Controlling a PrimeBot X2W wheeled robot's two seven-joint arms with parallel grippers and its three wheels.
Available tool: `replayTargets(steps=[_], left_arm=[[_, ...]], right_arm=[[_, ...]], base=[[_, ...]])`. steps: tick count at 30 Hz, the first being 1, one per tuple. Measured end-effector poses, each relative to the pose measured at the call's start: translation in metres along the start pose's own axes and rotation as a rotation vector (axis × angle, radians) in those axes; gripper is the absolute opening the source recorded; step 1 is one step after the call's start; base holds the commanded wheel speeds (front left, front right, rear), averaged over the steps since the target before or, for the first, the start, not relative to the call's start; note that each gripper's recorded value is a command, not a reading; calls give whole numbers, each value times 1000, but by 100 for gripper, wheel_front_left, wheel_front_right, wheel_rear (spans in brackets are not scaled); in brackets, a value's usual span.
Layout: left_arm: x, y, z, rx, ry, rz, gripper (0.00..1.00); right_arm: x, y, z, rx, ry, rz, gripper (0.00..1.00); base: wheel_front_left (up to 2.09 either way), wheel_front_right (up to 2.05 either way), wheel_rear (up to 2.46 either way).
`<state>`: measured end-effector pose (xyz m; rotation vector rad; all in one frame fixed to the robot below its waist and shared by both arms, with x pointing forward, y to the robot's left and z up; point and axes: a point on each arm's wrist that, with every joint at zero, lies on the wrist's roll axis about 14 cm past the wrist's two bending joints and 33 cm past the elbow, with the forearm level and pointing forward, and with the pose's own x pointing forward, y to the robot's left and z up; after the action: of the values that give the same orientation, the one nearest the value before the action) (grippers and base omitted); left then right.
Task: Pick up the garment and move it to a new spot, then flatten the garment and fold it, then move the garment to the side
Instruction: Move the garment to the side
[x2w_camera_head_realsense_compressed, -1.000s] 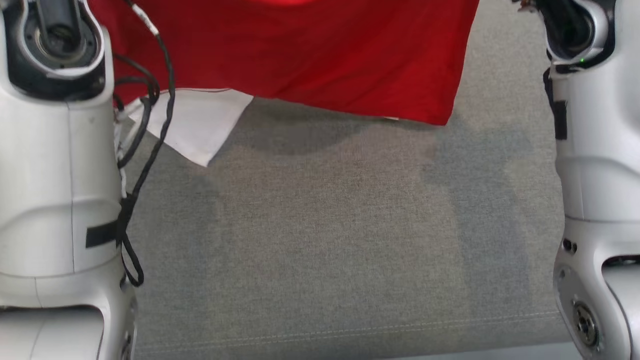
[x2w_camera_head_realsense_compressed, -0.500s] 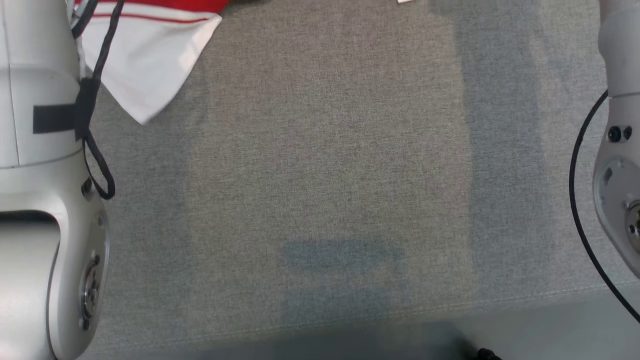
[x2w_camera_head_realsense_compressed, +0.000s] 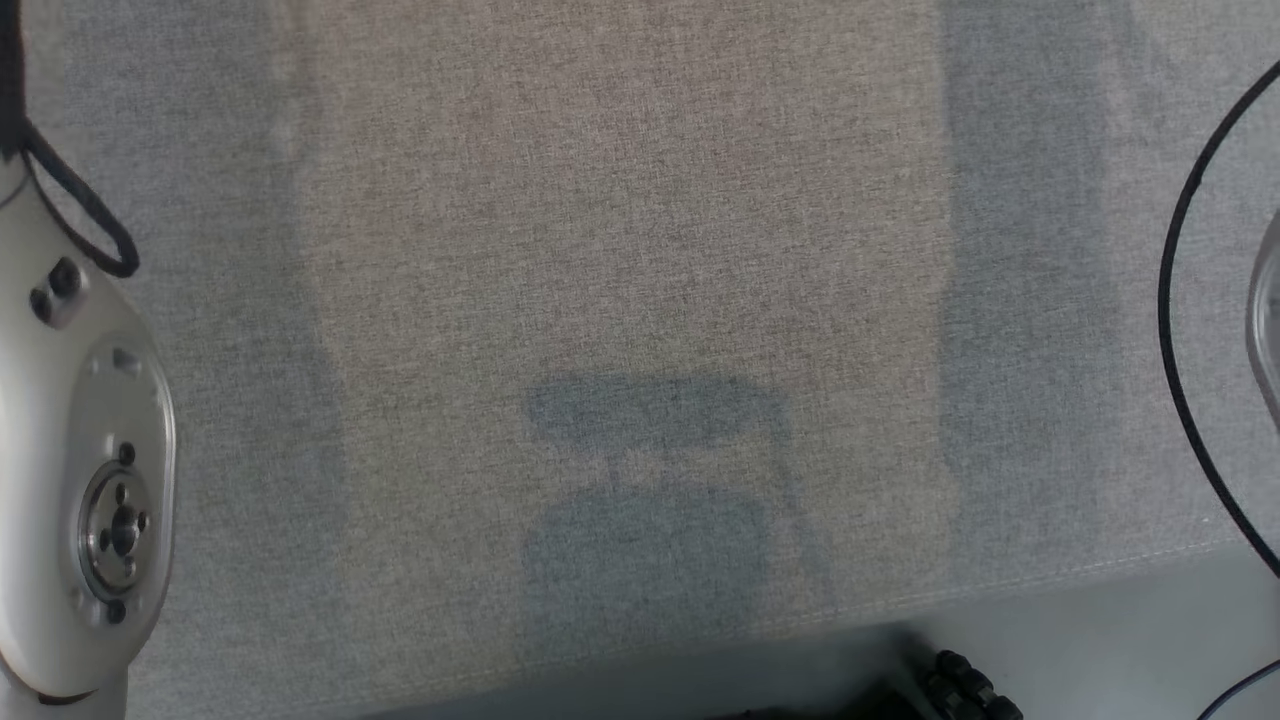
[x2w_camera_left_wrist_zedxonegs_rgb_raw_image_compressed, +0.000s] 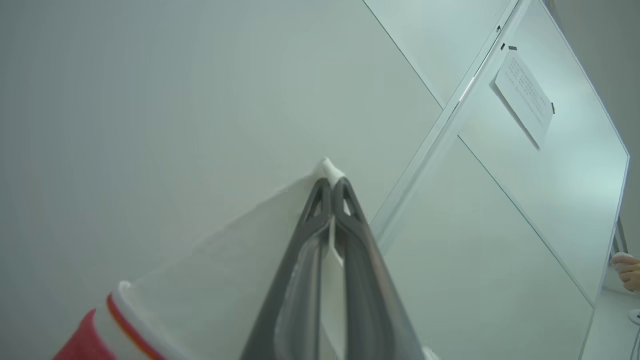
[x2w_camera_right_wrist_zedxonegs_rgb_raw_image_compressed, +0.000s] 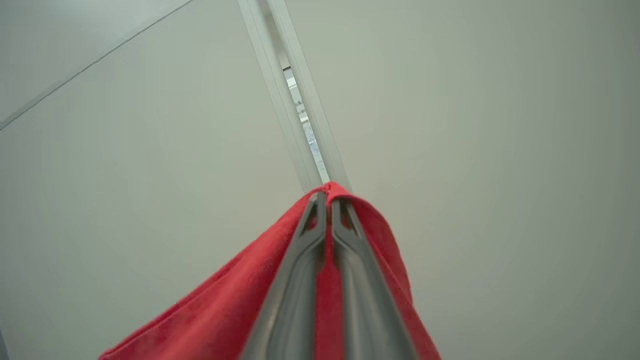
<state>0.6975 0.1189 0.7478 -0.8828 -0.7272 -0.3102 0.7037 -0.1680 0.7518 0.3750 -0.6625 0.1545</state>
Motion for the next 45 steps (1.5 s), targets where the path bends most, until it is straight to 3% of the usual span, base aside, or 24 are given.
replayTargets(steps=[4,6,10,15,21,27,32,36,45], left_arm=[[3,-11,33,3,-101,-51,0],[0,-17,29,-4,-94,-81,0],[-28,17,-14,-17,20,-8,0],[-66,53,-46,-16,132,73,0],[-120,51,-51,-69,211,111,0],[-165,39,-23,-85,231,187,0],[-209,40,10,-24,231,300,0],[-251,36,38,-2,240,413,0],[-325,3,45,16,408,527,0]], right_arm=[[-10,-12,38,-27,-121,-18,0],[-14,-15,34,-37,-114,-20,0],[-35,-31,-13,-70,-8,-48,0],[-72,-26,-94,-105,203,-11,0],[-124,-18,-149,-144,494,33,0],[-165,-24,-142,-144,714,24,0],[-207,-27,-124,-136,840,1,0],[-260,-37,-111,-115,975,-69,0],[-324,-28,-85,-204,1144,-99,0]], base=[[0,0,0],[0,0,0],[0,0,0],[0,0,0],[0,0,0],[0,0,0],[0,0,0],[0,0,0],[0,0,0]])
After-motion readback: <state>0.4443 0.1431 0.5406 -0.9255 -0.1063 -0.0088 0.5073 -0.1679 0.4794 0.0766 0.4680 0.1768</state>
